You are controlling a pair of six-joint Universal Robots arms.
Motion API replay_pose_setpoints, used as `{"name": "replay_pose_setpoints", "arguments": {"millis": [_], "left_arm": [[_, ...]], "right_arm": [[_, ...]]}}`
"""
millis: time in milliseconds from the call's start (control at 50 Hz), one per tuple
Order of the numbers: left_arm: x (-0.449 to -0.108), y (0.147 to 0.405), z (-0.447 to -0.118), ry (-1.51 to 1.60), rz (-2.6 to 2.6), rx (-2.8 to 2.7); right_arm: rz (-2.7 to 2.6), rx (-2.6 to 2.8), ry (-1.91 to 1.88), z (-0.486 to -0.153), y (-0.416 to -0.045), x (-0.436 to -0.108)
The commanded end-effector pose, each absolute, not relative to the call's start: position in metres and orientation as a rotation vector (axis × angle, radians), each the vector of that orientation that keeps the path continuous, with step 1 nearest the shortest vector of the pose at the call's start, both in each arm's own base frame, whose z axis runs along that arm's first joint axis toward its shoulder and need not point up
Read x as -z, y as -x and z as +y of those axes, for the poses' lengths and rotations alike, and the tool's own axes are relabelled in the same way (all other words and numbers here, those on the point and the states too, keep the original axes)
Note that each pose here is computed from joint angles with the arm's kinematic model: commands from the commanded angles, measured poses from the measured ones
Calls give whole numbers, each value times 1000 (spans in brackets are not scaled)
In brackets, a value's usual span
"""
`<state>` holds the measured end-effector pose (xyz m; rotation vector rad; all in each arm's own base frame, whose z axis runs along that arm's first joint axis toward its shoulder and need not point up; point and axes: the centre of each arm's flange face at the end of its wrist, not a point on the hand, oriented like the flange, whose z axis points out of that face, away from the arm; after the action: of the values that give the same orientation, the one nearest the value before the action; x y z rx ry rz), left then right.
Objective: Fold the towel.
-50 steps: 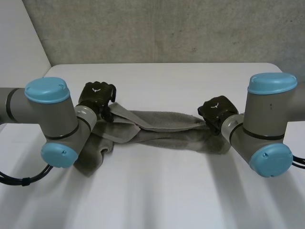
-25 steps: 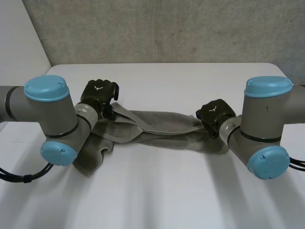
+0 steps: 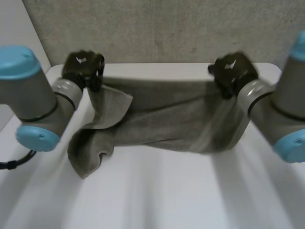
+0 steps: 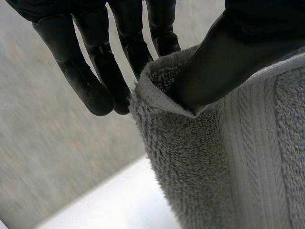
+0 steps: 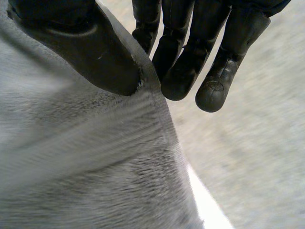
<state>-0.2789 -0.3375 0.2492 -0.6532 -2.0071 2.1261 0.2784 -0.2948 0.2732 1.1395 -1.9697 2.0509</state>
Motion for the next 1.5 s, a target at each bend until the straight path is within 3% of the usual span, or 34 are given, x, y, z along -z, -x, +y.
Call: {"name": "replay_pose_setpoints", "arguments": {"millis": [20, 140, 180, 280, 420, 480, 500, 520, 540, 560, 580, 600, 620, 640, 660, 680, 700, 720, 780, 880, 980, 1000, 1040, 1060, 1140, 1160, 1180, 1260, 1340, 1500], "left_arm": [[-307, 269, -311, 643, -1878, -2232], [-293, 269, -302, 752, -1954, -2082], [-283, 269, -303, 779, -1997, -2029], [-241, 258, -333, 900, -2203, -1908], [-232, 263, -369, 952, -2244, -1915], [-258, 269, -388, 921, -2157, -2067], [-281, 270, -397, 879, -2082, -2173], [-281, 270, -397, 878, -2081, -2175], [-310, 271, -403, 819, -1979, -2309], [-311, 271, -403, 818, -1978, -2310], [-346, 273, -406, 737, -1830, -2465], [-382, 272, -406, 612, -1669, -2604], [-382, 272, -406, 610, -1668, -2605], [-416, 268, -403, 465, -1501, -2710], [-442, 264, -398, 349, -1352, -2762], [-442, 264, -398, 347, -1350, -2763], [-463, 261, -392, 276, -1227, -2789], [-464, 261, -392, 275, -1226, -2789], [-479, 260, -385, 280, -1140, -2792], [-450, 269, -394, 421, -1276, -2691], [-369, 279, -413, 649, -1640, -2515], [-369, 279, -414, 650, -1641, -2515], [-323, 277, -418, 765, -1827, -2412], [-323, 277, -418, 766, -1827, -2411], [-252, 274, -411, 918, -2043, -2214], [-252, 274, -411, 919, -2043, -2213], [-234, 274, -406, 965, -2072, -2165], [-183, 271, -383, 1118, -2148, -2007], [-164, 269, -366, 1225, -2162, -1944], [-150, 261, -343, 1342, -2188, -1872]], "right_arm": [[-1914, -2107, -1130, -267, -262, -329], [-2056, -1959, -1244, -258, -259, -317], [-2111, -1850, -1322, -262, -260, -299], [-2041, -1759, -1415, -270, -265, -283], [-1950, -1750, -1418, -312, -282, -266], [-1889, -1807, -1356, -324, -287, -275], [-1798, -1903, -1261, -337, -292, -291], [-1674, -2024, -1135, -350, -296, -313], [-1673, -2025, -1134, -350, -296, -314], [-1529, -2157, -985, -359, -299, -341], [-1373, -2288, -811, -365, -298, -371], [-1371, -2290, -809, -365, -298, -372], [-1222, -2380, -659, -366, -295, -396], [-1220, -2381, -658, -366, -295, -397], [-1063, -2472, -516, -359, -289, -428], [-938, -2543, -420, -342, -283, -457], [-937, -2544, -419, -342, -283, -457], [-894, -2560, -405, -329, -277, -473], [-961, -2534, -512, -326, -280, -465], [-1173, -2432, -732, -330, -286, -427], [-1377, -2286, -908, -332, -288, -376], [-1421, -2249, -941, -332, -288, -363], [-1466, -2215, -978, -331, -288, -347], [-1514, -2176, -1020, -331, -289, -330], [-1612, -2087, -1095, -328, -288, -296], [-1664, -2037, -1128, -326, -286, -278], [-1664, -2037, -1128, -326, -286, -278], [-1807, -1873, -1228, -318, -283, -224], [-1908, -1756, -1285, -309, -276, -188], [-1965, -1689, -1295, -293, -263, -175]]}}
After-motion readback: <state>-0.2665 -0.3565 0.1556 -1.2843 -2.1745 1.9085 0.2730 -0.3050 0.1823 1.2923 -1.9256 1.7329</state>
